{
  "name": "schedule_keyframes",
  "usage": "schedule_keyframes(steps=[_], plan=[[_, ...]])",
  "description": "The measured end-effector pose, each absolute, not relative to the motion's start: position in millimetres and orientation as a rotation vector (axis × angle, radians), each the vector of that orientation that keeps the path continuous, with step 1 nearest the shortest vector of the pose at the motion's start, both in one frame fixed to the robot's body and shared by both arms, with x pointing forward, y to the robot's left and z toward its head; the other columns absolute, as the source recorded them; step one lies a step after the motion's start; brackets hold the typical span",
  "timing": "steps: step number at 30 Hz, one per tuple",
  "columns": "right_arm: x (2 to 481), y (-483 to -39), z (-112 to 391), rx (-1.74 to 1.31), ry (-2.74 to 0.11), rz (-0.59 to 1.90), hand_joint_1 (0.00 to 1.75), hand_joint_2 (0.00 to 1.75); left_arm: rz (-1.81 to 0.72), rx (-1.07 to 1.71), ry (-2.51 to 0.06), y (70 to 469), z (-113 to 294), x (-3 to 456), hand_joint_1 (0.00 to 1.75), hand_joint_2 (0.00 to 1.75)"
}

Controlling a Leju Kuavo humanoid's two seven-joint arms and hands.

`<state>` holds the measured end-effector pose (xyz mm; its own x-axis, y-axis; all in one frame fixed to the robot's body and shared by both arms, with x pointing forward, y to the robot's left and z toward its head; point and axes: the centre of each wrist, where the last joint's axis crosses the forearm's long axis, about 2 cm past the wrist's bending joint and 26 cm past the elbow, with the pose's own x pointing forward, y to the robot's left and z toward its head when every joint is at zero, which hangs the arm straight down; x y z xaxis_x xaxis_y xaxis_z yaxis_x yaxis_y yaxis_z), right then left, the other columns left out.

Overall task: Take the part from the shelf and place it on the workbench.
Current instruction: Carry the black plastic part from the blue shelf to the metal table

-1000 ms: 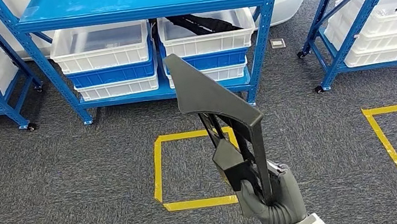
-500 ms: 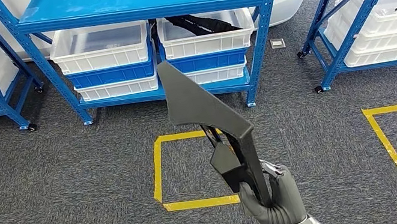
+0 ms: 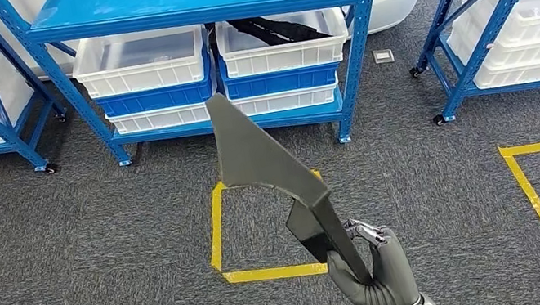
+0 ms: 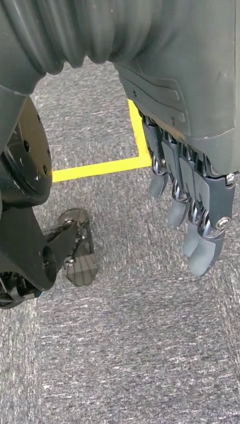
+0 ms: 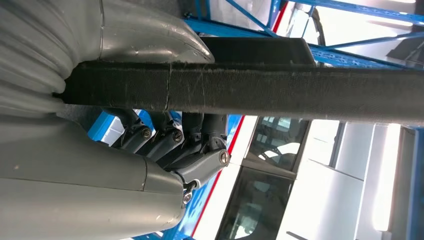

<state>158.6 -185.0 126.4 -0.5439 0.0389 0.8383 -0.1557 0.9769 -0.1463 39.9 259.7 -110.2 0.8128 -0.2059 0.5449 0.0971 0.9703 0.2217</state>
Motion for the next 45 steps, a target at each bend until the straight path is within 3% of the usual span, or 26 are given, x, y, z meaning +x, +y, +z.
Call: schedule_keyframes(steps=[45], plan=[[162.3, -182.7, 127.8, 0.099, -2.152, 0.301, 1.75, 1.75, -0.162, 0.190, -0.613, 261.5, -110.1, 41.8, 0.00, 1.75]])
